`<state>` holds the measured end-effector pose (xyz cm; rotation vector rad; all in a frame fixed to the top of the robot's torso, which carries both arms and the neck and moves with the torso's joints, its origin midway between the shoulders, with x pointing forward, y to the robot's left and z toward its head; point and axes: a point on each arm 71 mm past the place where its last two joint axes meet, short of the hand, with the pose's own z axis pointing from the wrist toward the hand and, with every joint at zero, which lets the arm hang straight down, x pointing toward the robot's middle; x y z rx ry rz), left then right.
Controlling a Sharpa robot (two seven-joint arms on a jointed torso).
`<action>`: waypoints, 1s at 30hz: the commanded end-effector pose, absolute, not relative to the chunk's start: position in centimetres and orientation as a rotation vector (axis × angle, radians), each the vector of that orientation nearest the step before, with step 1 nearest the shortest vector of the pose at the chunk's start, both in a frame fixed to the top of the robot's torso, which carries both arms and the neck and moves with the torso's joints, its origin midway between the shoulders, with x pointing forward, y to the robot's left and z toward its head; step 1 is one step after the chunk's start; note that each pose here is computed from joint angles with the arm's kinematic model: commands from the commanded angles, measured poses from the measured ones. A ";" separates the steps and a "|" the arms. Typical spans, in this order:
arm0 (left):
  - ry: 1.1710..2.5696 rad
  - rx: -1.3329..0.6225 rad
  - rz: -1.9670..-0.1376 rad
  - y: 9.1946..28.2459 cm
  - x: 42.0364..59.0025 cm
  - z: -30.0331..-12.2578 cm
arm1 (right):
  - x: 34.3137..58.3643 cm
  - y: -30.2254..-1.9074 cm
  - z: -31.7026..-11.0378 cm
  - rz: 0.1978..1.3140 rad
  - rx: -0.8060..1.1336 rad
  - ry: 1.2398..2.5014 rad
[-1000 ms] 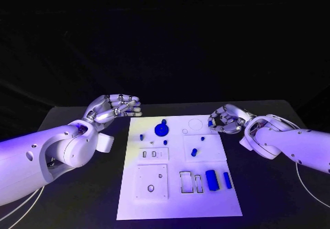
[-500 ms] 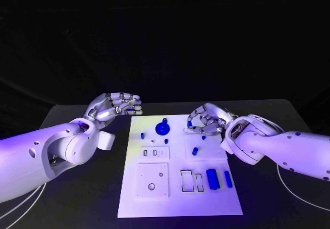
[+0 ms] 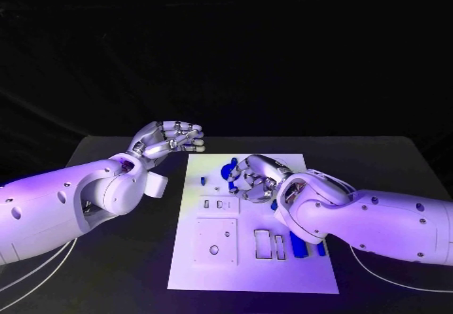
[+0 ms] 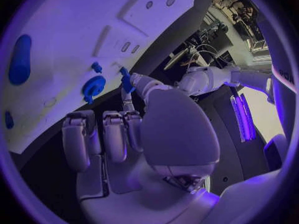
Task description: Assemble the parts on the task board
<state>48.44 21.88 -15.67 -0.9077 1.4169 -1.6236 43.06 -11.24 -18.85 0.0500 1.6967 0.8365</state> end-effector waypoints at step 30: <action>1.434 -0.892 -1.654 21.5 48.5 -15.7 | 41.3 -8.3 -22.3 0.723 -0.130 1.716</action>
